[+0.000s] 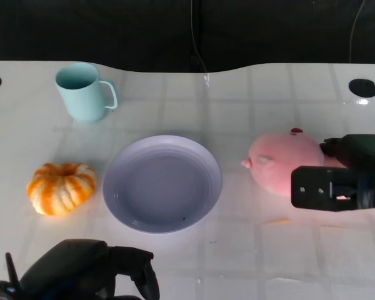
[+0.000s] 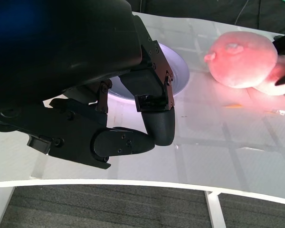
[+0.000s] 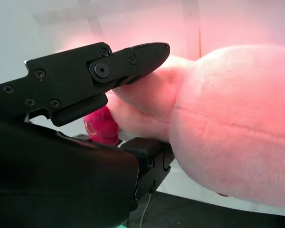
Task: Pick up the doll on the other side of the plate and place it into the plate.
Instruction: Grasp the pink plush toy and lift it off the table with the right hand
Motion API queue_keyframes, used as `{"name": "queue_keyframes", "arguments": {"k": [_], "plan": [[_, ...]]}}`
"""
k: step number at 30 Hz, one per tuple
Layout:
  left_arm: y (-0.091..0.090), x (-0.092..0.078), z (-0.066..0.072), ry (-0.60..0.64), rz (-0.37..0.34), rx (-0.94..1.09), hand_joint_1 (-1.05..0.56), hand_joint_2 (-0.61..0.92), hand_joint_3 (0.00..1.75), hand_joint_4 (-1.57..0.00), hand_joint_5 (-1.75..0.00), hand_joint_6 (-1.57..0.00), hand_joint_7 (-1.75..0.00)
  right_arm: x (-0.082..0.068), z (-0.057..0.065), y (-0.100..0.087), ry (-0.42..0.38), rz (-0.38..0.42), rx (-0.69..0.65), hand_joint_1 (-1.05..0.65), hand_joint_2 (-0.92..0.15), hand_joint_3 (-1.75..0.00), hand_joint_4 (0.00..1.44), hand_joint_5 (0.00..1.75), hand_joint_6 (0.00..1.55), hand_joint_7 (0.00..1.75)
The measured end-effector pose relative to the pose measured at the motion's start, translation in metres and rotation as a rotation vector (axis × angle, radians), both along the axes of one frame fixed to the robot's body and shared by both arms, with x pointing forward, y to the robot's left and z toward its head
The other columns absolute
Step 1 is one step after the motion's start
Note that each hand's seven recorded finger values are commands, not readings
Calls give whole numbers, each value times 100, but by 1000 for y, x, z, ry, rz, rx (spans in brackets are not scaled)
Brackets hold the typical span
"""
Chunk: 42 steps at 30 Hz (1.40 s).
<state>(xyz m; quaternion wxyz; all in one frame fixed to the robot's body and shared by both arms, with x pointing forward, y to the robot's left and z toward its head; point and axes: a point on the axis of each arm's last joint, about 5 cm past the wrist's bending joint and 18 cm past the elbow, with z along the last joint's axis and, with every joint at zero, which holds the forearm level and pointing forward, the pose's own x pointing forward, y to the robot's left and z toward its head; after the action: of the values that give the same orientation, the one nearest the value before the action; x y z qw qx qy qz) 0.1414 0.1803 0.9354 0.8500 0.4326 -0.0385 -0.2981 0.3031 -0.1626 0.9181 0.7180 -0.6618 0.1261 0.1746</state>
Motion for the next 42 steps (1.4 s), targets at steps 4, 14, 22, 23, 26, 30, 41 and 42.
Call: {"name": "queue_keyframes", "arguments": {"k": [4,14,22,23,26,30,41,42], "plan": [[0,-1,1,0,4,3,-33,92,41,-65,-146,-71,-94,12,-4,6,-8,32,-35,-61,-92,-9,86,14,84,6],[-1,-1,1,-5,2,6,-35,92,42,-67,-145,-71,-94,10,-27,8,-208,23,46,-26,-92,-18,86,117,124,11],[-2,2,3,-10,4,9,-34,92,41,-67,-144,-72,-94,13,-24,6,-205,0,70,-27,-92,-24,85,95,118,5],[-2,2,3,-6,6,7,-33,92,41,-68,-144,-72,-94,13,-23,6,-206,-9,84,-27,-92,-24,81,114,119,6],[-1,2,3,-3,7,5,-33,92,41,-68,-145,-72,-94,14,-20,5,-220,-33,136,-27,-92,-28,84,113,121,7],[-1,2,2,-1,6,4,-33,92,41,-67,-145,-72,-94,17,-12,9,-258,-48,221,-24,-87,-36,84,136,125,13],[-1,1,1,2,5,4,-32,92,40,-67,-145,-72,-93,19,23,23,-413,7,431,-22,-38,-126,92,175,73,171],[-1,1,1,3,5,6,-32,92,41,-67,-145,-72,-93,19,27,24,-424,18,443,-23,-38,-126,91,175,73,171]]}}
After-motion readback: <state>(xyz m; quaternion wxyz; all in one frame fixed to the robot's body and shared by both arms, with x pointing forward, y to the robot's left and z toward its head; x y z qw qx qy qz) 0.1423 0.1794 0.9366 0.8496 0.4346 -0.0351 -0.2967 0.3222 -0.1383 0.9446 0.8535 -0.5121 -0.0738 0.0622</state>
